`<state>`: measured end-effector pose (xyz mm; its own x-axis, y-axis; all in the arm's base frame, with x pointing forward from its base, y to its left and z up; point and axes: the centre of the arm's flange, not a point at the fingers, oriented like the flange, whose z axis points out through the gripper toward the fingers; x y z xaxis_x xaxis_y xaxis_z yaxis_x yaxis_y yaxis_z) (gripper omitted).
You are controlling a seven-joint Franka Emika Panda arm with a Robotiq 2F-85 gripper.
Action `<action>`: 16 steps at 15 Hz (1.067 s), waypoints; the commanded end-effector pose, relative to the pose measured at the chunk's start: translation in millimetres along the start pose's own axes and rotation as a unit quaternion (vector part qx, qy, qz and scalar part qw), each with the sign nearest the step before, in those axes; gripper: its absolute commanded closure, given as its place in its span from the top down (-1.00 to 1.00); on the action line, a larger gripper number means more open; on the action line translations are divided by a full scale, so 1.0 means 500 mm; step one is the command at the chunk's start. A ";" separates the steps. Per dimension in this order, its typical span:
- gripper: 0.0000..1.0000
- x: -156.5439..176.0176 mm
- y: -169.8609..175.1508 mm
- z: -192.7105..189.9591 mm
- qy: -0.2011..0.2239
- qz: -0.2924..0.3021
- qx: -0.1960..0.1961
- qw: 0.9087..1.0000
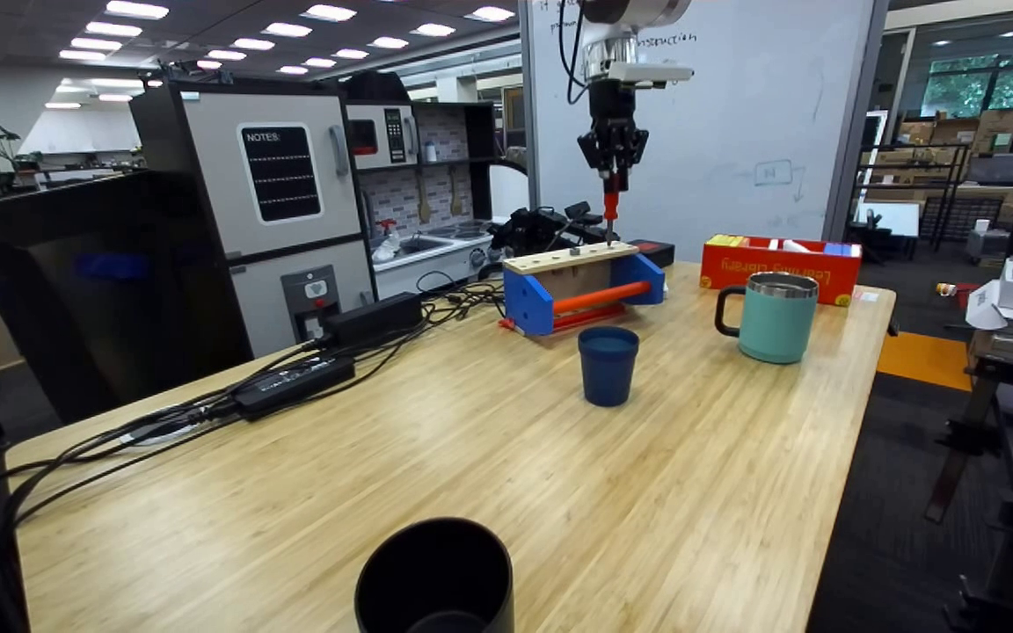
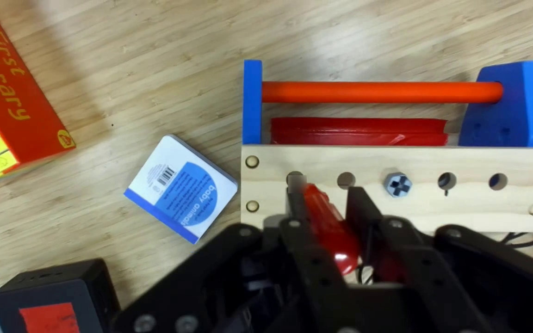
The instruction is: Put the screwdriver on the table
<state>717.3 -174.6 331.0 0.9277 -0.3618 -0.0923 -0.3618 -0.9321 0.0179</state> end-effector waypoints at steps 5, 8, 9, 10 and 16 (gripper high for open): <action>-0.86 -0.125 0.006 -0.141 -0.063 -0.033 0.003 0.997; -0.86 -0.172 0.002 -0.104 -0.140 -0.070 0.007 0.988; -0.86 -0.181 -0.002 -0.080 -0.164 -0.080 0.010 0.983; -0.86 -0.186 -0.008 -0.054 -0.188 -0.092 0.014 0.978; -0.86 -0.218 -0.075 0.121 -0.278 -0.175 0.034 0.944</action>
<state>627.5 -111.3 302.3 0.8287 -0.0333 -0.5587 -0.1144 -0.9872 -0.1108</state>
